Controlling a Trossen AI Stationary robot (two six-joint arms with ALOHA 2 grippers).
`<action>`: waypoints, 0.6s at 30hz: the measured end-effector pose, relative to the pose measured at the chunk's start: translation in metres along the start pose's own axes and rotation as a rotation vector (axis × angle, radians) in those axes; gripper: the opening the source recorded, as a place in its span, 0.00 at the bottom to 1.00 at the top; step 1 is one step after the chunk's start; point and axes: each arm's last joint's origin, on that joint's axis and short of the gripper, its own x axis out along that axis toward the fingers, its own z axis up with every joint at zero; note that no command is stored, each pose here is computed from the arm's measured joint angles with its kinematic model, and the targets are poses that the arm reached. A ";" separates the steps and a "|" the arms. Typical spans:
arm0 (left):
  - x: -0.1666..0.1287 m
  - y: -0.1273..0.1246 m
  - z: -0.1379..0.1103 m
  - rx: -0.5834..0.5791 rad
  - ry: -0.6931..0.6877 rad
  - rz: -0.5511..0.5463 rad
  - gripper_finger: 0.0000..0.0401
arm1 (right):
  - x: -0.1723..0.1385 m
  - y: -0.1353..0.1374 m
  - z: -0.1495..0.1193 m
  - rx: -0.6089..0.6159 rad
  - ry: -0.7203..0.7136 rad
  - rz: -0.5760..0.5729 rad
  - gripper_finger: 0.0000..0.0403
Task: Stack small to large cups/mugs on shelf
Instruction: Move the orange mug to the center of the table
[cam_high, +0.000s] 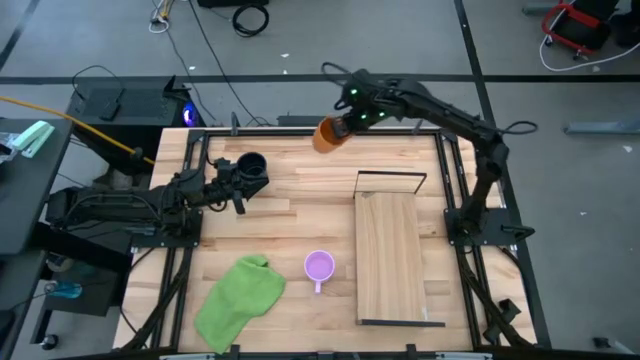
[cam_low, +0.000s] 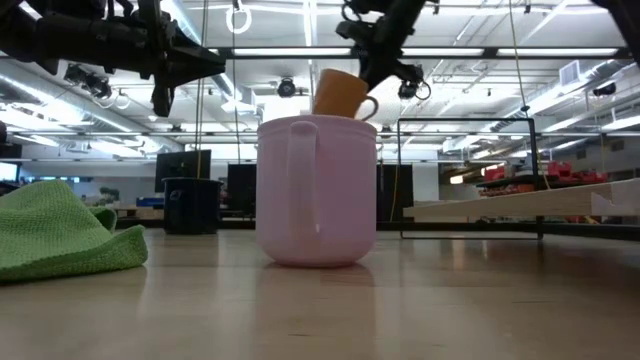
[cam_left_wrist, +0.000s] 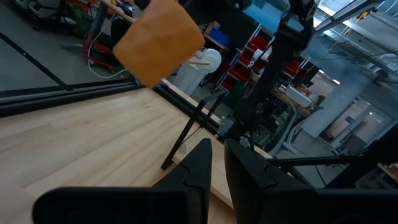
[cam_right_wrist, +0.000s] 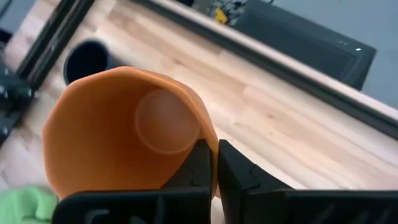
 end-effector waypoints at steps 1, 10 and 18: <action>0.000 0.000 0.000 0.000 0.000 0.000 0.13 | 0.004 0.006 -0.001 -0.015 0.013 0.002 0.02; 0.000 0.000 0.000 -0.002 0.000 -0.001 0.13 | 0.047 0.050 -0.025 -0.145 0.166 -0.020 0.02; 0.000 0.000 0.000 -0.003 0.000 0.000 0.13 | 0.090 0.074 -0.057 -0.256 0.308 -0.076 0.02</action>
